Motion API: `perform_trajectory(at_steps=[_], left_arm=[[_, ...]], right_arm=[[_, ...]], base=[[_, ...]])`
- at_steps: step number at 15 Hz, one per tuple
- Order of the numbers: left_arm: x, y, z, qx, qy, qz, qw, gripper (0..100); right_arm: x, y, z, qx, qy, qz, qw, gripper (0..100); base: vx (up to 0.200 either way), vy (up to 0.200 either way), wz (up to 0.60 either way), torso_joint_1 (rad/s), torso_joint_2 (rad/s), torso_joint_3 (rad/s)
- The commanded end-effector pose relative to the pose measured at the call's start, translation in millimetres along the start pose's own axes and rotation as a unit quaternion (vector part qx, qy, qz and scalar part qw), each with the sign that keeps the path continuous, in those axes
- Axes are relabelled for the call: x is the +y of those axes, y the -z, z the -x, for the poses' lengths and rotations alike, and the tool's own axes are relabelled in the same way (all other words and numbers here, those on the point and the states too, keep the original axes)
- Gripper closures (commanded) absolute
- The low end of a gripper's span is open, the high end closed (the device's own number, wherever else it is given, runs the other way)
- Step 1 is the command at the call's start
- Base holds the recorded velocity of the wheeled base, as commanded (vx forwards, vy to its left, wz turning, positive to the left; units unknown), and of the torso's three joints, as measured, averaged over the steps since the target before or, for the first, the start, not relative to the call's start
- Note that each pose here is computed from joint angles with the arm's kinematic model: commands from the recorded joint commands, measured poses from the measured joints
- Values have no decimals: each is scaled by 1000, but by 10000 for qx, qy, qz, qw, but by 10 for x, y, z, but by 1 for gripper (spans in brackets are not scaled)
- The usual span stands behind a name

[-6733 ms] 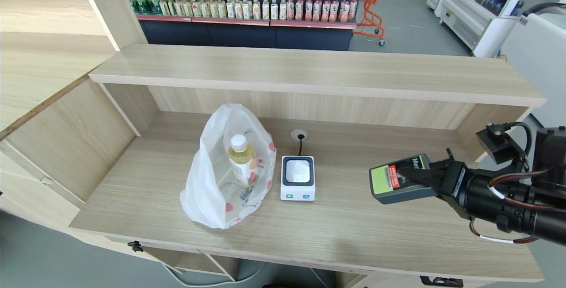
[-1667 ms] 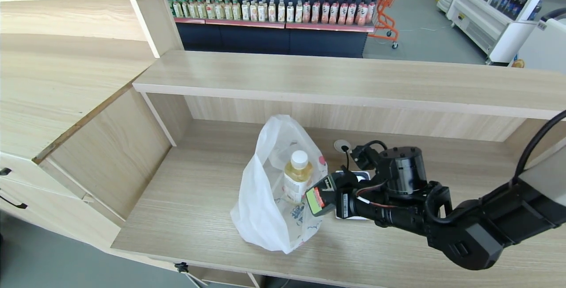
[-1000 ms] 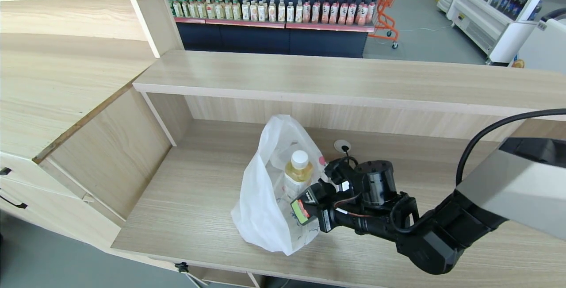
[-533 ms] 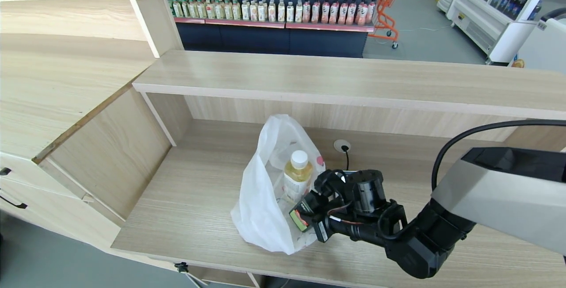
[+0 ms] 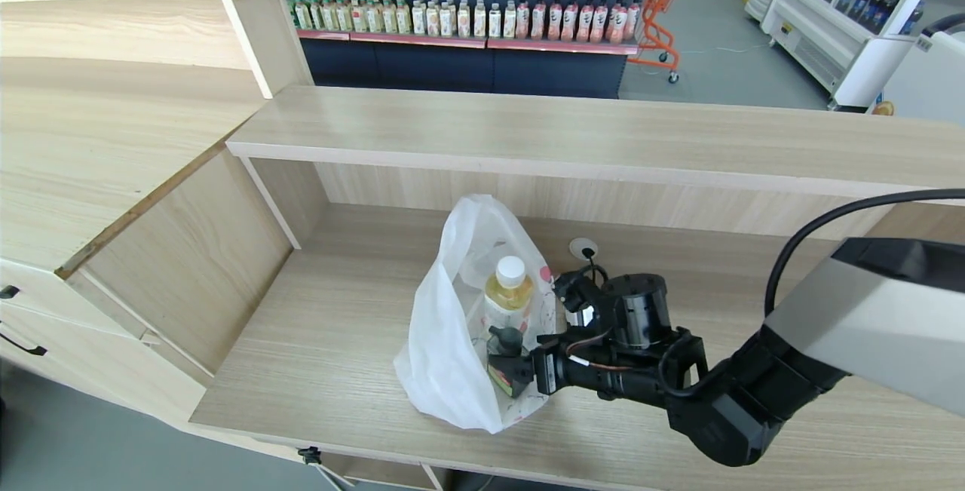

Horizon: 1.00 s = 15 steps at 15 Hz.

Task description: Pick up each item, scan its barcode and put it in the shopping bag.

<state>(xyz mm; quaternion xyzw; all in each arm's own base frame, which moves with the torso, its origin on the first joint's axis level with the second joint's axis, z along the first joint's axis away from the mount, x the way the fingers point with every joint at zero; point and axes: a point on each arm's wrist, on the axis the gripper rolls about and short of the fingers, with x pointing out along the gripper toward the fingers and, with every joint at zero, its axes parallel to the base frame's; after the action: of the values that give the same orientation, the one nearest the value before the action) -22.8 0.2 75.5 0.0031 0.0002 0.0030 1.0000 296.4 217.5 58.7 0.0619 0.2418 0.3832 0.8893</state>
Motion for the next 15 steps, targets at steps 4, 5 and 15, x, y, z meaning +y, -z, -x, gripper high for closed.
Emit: perform_trajectory(at_steps=[4, 5, 15], left_arm=[[0, 0, 0, -2, -1, 0, 10000, 0], [0, 0, 0, -2, -1, 0, 10000, 0], [0, 0, 0, -2, -9, 0, 10000, 0]], right_arm=[[76, -278, 704, -322, 18, -486, 9983, 0], [104, -318, 1005, -294, 130, -485, 9983, 0], [368, 927, 3276, -1668, 3448, 341, 9231, 0]], base=[[0, 0, 0, 0, 0, 0], [0, 0, 0, 0, 0, 0], [0, 0, 0, 0, 0, 0]])
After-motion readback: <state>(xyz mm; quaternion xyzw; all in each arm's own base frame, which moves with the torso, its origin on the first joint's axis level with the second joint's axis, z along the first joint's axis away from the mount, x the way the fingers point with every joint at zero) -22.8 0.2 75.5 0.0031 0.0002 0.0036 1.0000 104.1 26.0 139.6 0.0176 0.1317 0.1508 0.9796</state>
